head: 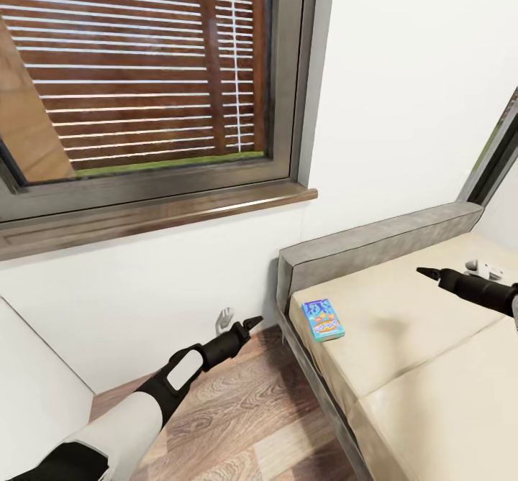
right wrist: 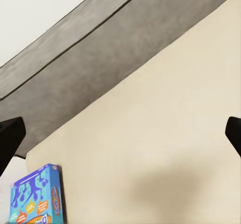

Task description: Put all the toys in the child's room - the three board games (two on the bed and one on the table), the two jigsaw puzzles on the table, and the tennis ball on the table - inside the toy box on the table in the child's room.

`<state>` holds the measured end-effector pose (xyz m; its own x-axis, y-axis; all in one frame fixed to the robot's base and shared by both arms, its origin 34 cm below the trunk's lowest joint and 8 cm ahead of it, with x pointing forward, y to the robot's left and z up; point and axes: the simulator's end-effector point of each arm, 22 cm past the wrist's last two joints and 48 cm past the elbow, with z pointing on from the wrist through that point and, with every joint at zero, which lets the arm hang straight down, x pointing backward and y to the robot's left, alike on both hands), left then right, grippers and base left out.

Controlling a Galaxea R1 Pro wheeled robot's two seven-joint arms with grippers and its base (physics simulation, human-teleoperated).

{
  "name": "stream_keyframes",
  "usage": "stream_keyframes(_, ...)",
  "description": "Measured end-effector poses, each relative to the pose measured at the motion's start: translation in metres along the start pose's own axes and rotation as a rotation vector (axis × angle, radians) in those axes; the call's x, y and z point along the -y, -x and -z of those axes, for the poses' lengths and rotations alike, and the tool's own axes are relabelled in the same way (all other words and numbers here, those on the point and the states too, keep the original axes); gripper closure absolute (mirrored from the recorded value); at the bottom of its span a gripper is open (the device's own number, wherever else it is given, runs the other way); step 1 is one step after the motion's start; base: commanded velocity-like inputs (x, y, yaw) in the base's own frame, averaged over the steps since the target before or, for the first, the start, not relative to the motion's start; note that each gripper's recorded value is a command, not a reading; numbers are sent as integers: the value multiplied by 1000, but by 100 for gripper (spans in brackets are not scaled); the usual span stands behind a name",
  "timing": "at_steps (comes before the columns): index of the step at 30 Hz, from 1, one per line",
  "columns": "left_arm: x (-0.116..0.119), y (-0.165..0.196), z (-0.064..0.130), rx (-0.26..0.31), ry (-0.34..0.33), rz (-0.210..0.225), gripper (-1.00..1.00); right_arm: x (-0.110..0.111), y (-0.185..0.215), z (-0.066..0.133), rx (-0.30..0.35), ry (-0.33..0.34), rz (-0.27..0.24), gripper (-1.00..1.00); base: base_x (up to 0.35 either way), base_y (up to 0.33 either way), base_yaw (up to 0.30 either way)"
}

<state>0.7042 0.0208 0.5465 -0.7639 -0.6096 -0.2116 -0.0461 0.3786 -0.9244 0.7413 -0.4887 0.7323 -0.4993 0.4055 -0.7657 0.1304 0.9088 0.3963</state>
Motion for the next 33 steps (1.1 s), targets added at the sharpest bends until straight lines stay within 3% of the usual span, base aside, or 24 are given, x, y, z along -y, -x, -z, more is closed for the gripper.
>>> stream_keyframes(11, 19, 14, -2, 12, -53, -18, -100, -9, -3, 5, 2, 9, 15, -100, 0, 0, -115)
stream_keyframes(33, 22, 28, 5, 21, -76, -31, -100, -12, -6, 6, -3, 13, 15, -100, 0, 0, -253)
